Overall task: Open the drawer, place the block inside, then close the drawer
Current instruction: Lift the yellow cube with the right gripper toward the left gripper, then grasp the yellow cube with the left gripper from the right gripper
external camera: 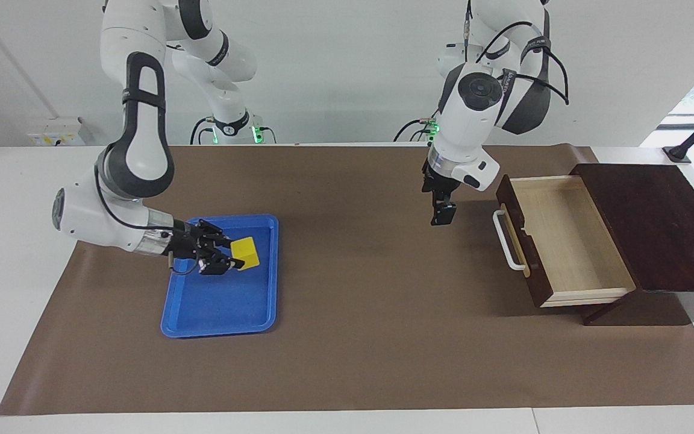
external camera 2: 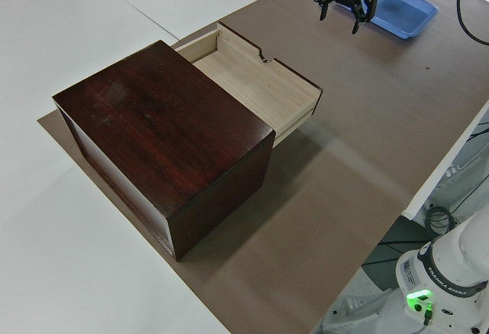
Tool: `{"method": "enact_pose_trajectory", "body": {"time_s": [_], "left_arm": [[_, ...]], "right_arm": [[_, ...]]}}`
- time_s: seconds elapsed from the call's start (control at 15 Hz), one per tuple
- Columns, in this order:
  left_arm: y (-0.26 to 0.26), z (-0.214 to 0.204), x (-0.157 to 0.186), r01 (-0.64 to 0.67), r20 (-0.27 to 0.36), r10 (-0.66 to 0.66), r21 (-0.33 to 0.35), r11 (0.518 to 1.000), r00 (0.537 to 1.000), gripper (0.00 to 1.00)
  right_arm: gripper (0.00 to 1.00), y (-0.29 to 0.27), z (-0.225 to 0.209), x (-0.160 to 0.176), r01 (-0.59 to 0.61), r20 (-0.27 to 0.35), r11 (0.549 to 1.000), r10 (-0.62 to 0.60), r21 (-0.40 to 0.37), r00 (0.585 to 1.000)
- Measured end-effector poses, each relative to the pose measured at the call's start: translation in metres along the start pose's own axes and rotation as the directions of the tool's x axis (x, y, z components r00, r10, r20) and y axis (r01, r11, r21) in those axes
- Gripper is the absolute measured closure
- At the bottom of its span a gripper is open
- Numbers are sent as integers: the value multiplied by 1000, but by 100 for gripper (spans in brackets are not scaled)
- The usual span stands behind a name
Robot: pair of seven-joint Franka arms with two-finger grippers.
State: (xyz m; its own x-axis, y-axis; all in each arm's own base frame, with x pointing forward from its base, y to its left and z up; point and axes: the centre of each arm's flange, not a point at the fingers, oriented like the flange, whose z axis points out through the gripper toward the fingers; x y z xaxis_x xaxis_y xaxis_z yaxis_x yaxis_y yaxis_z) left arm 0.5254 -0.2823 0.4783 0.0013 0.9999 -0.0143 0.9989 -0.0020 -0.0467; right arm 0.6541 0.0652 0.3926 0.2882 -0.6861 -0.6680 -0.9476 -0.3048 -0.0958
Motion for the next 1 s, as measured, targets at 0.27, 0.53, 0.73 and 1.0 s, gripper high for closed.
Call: {"method": "enact_pose_trajectory", "body": {"time_s": [0.27, 0.53, 0.73, 1.0], "left_arm": [[1, -5, -12, -36, -6, 36, -74, 997, 999, 0], [1, -5, -18, -38, -2, 38, -89, 995, 999, 0], [10, -5, -22, 40, 11, -39, -93, 995, 999, 0], [25, -2, -44, 101, 21, -99, -76, 992, 995, 0]], "right_arm": [[45, -31, 45, -83, -119, -33, 993, 119, 8, 992], [45, -44, 97, -144, -190, -57, 981, 192, 45, 980], [45, -48, 123, -176, -199, -64, 977, 204, 76, 977], [45, -47, 145, -203, -204, -65, 975, 210, 82, 976]]}}
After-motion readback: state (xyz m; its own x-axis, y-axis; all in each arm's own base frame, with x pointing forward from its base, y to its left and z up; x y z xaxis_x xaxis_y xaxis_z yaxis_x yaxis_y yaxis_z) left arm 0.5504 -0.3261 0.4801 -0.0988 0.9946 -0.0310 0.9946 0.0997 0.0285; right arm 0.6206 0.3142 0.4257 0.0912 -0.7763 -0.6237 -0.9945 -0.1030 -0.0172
